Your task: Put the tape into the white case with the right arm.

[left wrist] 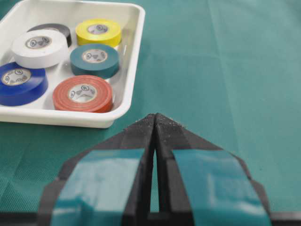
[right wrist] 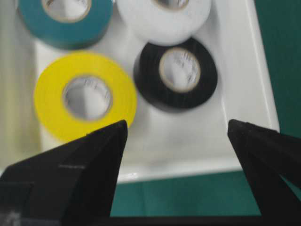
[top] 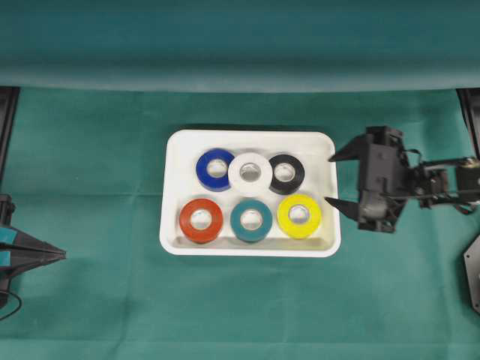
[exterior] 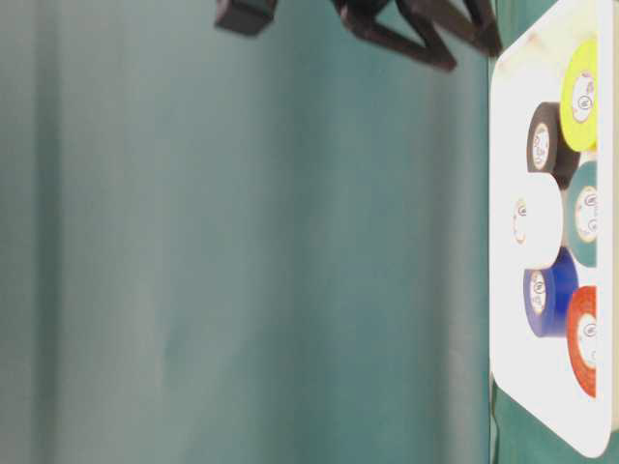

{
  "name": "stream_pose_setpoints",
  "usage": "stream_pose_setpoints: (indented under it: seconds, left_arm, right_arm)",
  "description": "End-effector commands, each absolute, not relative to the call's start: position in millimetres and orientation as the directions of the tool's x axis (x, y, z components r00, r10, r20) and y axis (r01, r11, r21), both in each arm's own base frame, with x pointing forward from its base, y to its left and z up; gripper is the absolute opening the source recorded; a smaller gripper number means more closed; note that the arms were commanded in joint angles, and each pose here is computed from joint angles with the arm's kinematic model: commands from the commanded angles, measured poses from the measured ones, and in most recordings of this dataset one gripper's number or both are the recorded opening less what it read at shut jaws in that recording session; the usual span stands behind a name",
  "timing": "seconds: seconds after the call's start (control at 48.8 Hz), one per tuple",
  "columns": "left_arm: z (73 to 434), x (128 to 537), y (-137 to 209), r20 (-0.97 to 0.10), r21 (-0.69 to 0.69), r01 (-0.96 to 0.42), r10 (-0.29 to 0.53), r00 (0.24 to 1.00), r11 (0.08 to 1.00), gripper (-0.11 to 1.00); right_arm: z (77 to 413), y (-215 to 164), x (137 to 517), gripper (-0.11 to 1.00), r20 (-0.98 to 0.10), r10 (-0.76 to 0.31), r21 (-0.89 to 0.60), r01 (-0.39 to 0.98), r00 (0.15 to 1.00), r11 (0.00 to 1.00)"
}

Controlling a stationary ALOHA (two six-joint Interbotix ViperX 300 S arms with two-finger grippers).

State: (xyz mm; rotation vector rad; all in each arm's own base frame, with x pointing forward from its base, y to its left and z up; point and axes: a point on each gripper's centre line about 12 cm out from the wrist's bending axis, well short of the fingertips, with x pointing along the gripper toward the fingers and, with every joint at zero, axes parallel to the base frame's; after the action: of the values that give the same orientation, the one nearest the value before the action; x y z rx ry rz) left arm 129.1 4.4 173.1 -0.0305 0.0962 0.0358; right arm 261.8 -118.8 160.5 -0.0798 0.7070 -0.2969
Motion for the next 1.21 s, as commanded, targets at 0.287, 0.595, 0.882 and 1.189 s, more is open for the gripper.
stream_pose_setpoints:
  seconds: [0.287,0.595,0.882,1.189]
  left_arm:
    - [178.4,130.5,4.7,-0.081,-0.03,-0.039,0.036,0.996,0.999,0.0]
    - [179.1,130.6,4.7,-0.08,-0.03,-0.039,0.036,0.996,0.999,0.0]
    - [179.7,130.7,4.7,-0.078,-0.03,-0.039,0.036,0.996,0.999,0.0]
    - [181.0,130.9,4.7,-0.075,-0.032,-0.039,0.036,0.997,0.999,0.0]
  right_arm:
    - [161.7,-98.2,219.5,0.63,-0.595,-0.303,-0.171,0.251,0.745,0.953]
    - [164.9,-91.0,206.0,0.63,-0.565,-0.308,-0.159,0.265,0.766,0.951]
    - [164.4,-75.4,211.1,0.63,-0.56,-0.247,-0.153,0.194,0.791,0.969]
    - [161.4,-36.6,204.7,0.63,-0.546,-0.119,-0.145,0.046,0.829,0.988]
